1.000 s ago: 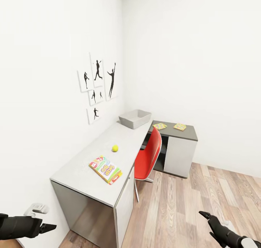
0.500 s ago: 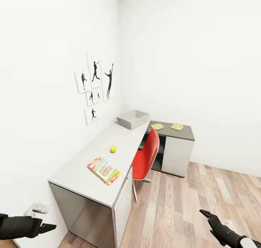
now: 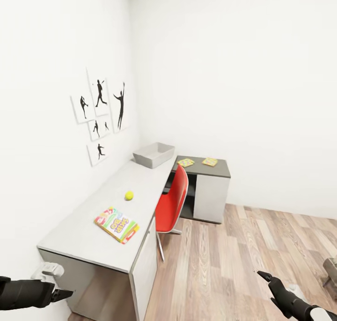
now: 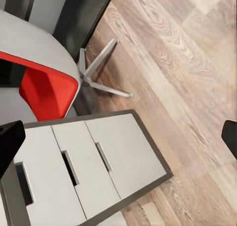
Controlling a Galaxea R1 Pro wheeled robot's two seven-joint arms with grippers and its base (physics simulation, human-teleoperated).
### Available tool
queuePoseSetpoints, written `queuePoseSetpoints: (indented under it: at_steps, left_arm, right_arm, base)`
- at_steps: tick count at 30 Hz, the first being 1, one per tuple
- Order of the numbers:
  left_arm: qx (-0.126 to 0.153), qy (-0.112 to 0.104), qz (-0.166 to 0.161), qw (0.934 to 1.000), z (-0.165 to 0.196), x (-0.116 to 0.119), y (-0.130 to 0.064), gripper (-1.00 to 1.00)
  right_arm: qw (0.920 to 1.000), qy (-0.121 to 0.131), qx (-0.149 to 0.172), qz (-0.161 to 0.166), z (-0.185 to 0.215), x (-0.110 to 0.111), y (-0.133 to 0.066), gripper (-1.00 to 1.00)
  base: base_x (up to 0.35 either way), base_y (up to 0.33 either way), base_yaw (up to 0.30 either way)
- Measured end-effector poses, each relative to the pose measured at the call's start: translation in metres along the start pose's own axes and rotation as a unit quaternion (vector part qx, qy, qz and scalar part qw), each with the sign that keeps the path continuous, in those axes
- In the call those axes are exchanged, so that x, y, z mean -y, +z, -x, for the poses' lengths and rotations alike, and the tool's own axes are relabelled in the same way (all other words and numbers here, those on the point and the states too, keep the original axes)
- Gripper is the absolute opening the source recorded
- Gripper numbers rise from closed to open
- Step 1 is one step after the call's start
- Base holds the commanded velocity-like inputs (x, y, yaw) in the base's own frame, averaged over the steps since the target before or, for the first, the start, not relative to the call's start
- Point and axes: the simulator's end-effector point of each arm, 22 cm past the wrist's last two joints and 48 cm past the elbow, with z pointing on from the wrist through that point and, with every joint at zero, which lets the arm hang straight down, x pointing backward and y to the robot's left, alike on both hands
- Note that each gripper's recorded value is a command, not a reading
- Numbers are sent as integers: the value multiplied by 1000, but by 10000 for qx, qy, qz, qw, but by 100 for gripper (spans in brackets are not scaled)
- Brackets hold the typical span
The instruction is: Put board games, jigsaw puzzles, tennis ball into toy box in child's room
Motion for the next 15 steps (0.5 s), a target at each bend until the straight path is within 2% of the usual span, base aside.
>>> queuePoseSetpoints:
  at_steps: [15]
  left_arm:
    - [6, 0, -12, 10000, 0, 1, 1, 100]
  right_arm:
    - [10000, 45, -42, 29, -7, -3, 3, 100]
  base:
    - [0, 0, -281]
